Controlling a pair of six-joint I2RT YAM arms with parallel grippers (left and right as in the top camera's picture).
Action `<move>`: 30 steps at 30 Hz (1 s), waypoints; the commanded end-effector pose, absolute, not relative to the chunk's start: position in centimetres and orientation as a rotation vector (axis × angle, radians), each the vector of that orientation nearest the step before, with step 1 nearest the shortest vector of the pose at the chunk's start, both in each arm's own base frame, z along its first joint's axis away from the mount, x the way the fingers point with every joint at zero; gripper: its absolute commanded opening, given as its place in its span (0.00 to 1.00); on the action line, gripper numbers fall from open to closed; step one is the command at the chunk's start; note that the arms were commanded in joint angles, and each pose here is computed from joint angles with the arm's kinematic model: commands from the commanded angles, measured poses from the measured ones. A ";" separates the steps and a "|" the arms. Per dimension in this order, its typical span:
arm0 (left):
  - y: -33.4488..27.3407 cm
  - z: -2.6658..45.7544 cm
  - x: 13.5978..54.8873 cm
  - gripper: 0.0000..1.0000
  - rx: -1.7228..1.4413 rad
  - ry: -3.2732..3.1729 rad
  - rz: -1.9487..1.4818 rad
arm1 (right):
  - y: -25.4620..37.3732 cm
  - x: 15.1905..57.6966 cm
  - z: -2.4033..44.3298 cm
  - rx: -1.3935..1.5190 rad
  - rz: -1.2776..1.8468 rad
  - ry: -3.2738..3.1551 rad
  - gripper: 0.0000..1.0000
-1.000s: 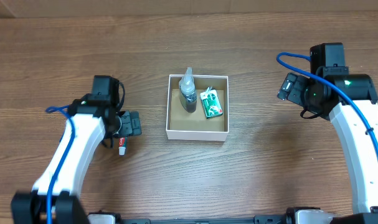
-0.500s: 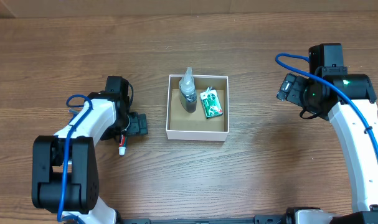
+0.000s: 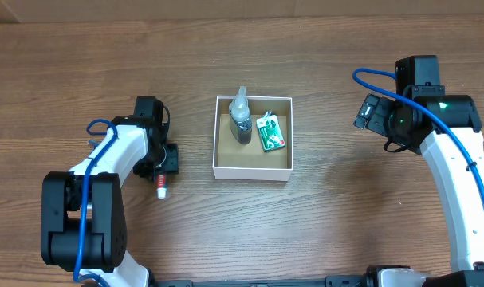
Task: Pack container
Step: 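Grasp the Colgate toothpaste tube with the left gripper, then lower the toothpaste tube into the box and open the left gripper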
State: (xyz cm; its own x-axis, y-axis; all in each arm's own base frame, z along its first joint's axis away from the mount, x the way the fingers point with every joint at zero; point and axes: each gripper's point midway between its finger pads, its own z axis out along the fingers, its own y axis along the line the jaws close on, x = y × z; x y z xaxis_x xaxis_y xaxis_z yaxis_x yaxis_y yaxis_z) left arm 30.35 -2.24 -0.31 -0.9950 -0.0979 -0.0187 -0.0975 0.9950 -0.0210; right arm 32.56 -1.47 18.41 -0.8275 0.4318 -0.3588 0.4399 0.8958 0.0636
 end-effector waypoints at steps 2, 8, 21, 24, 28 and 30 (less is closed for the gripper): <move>-2.9 -1.4 29.4 0.39 -0.157 3.178 -0.102 | -1.5 32.5 18.2 0.637 -0.033 2.699 0.99; -2.9 -1.4 29.4 0.31 -0.156 3.177 -0.101 | -1.5 32.4 18.2 0.638 -0.034 2.703 0.99; -3.0 -0.7 30.0 0.04 -0.167 3.158 -0.104 | -1.5 32.3 18.2 0.638 -0.036 2.706 0.99; -3.0 1.0 31.0 0.04 -0.163 3.121 -0.109 | -1.5 32.3 18.2 0.639 -0.036 2.706 1.00; -3.8 8.1 34.1 0.04 -0.114 2.956 -0.133 | -1.9 32.4 18.2 0.654 -0.036 2.697 1.00; -4.8 12.0 35.3 0.04 -0.048 2.850 -0.150 | -2.3 32.4 18.2 0.675 -0.038 2.692 1.00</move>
State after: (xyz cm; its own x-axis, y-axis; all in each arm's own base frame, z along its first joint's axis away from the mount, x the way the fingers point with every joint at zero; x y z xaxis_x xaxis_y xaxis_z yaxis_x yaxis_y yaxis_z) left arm 31.40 -2.87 3.53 -0.9955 -0.0913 -0.0249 -0.0900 0.9947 -0.0501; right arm 32.35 -1.56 18.32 -0.8294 0.4343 -0.3513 0.4429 0.8945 0.0603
